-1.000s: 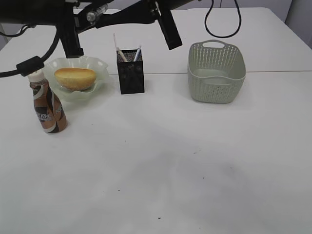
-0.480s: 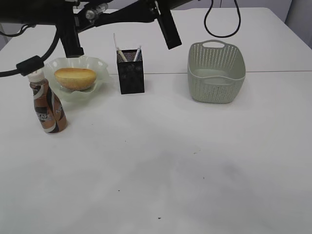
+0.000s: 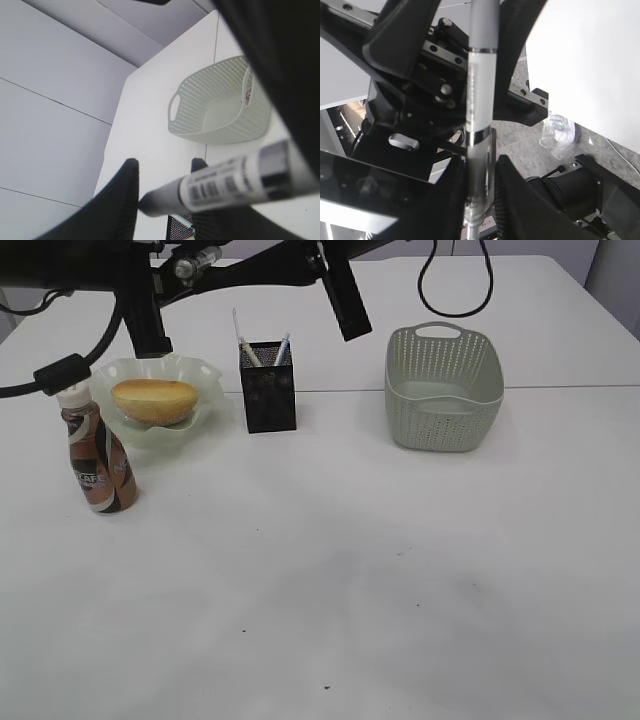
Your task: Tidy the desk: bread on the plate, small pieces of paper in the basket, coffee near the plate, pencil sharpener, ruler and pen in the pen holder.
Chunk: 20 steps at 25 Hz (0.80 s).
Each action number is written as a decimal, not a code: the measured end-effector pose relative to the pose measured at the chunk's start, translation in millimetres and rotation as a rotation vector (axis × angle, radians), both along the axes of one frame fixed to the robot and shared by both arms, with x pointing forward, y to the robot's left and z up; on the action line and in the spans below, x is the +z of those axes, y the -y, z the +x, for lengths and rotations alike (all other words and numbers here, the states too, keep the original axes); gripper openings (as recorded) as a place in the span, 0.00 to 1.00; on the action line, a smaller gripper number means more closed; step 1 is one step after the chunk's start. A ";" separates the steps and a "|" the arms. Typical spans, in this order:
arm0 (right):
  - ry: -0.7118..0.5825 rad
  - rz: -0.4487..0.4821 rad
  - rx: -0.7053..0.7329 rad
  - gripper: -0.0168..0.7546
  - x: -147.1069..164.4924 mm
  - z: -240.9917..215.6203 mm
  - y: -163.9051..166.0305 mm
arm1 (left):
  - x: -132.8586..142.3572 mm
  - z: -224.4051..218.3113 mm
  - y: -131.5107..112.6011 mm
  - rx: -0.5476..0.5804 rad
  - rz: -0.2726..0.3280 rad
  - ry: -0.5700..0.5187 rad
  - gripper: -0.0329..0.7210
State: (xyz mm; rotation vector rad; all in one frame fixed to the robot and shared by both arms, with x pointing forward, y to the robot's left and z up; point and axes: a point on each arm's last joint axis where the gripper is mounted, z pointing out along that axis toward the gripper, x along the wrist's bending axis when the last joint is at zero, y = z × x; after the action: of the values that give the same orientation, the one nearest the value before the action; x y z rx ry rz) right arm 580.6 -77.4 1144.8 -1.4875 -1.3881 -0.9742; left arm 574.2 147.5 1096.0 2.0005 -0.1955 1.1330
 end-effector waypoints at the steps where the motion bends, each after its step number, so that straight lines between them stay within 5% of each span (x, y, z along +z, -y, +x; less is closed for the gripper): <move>1: 0.000 0.000 0.000 0.18 0.0 0.0 0.0 | 0.0 0.0 0.0 0.000 0.000 0.000 0.37; 20: -0.001 0.004 0.000 0.18 0.3 0.0 -0.1 | 0.8 0.3 0.1 0.006 -0.018 -0.006 0.37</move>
State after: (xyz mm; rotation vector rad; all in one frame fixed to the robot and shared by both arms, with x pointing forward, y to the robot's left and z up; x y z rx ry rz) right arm 580.6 -77.3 1145.1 -1.4853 -1.3845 -0.9750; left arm 574.5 147.4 1096.8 1.9893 -0.1753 1.1290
